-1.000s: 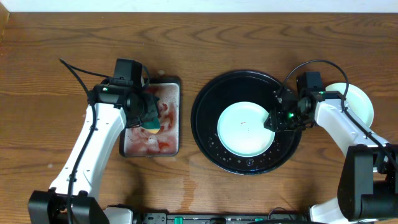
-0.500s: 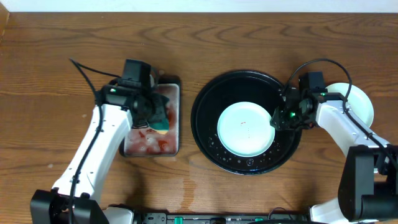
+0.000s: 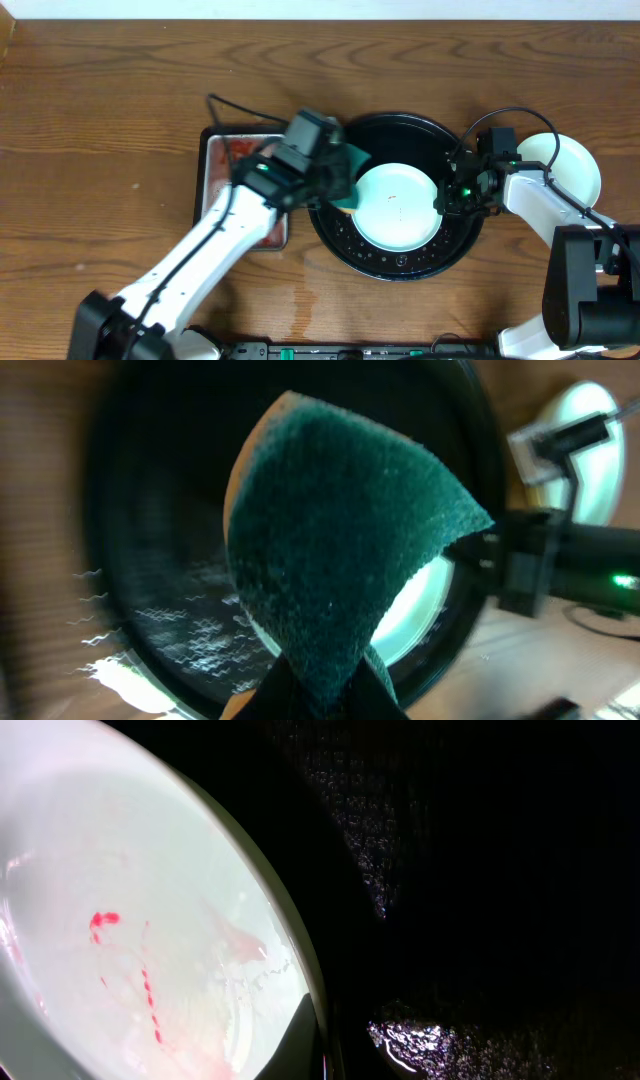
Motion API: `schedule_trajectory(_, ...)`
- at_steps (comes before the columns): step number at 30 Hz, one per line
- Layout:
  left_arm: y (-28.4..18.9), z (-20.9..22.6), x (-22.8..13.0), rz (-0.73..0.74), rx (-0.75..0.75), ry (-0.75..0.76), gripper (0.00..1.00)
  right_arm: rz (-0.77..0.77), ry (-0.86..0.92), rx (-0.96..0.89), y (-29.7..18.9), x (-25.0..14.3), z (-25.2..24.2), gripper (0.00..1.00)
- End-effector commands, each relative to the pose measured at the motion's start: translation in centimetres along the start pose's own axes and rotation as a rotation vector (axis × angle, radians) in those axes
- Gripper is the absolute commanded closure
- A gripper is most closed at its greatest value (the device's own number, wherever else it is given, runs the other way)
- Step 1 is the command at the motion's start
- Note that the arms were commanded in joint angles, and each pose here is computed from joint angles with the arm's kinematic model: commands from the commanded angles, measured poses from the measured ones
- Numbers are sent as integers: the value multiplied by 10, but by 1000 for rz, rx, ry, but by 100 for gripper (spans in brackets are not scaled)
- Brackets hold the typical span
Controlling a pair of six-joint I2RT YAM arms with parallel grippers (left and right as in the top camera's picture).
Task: Clean dirty plates on tray and stack at the side
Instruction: 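Scrub the second mint plate with the sponge, right gripper holding its rim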
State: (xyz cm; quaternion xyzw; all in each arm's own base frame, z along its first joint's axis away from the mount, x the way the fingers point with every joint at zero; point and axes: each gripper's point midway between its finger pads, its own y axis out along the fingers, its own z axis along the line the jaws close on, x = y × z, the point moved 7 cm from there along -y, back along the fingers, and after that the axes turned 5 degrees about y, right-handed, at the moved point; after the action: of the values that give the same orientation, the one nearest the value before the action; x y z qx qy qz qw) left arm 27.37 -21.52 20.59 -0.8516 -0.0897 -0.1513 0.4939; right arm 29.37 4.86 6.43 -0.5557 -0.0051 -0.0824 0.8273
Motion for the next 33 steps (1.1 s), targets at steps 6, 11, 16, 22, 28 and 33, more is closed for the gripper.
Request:
schedule_trajectory(6, 78, -55, -30, 139, -129, -30, 93, 43, 32, -5, 9, -9, -5, 99)
schedule_trajectory(11, 123, -60, -52, 190, -110, 1, 92, 44, 32, -4, 9, -10, -5, 99)
schedule_trajectory(16, 159, -29, -64, 237, 18, 16, 93, 52, 35, -5, 9, -11, -5, 99)
schedule_trajectory(22, 159, 28, -68, 208, 397, 105, 93, 67, 41, -9, 9, -14, -5, 99)
schedule_trajectory(28, 138, 43, -52, 168, 629, 260, 92, 67, 41, -9, 9, -14, -5, 99)
schedule_trajectory(33, 134, 43, -46, 141, 673, 276, 93, 71, 42, -10, 9, -15, -6, 99)
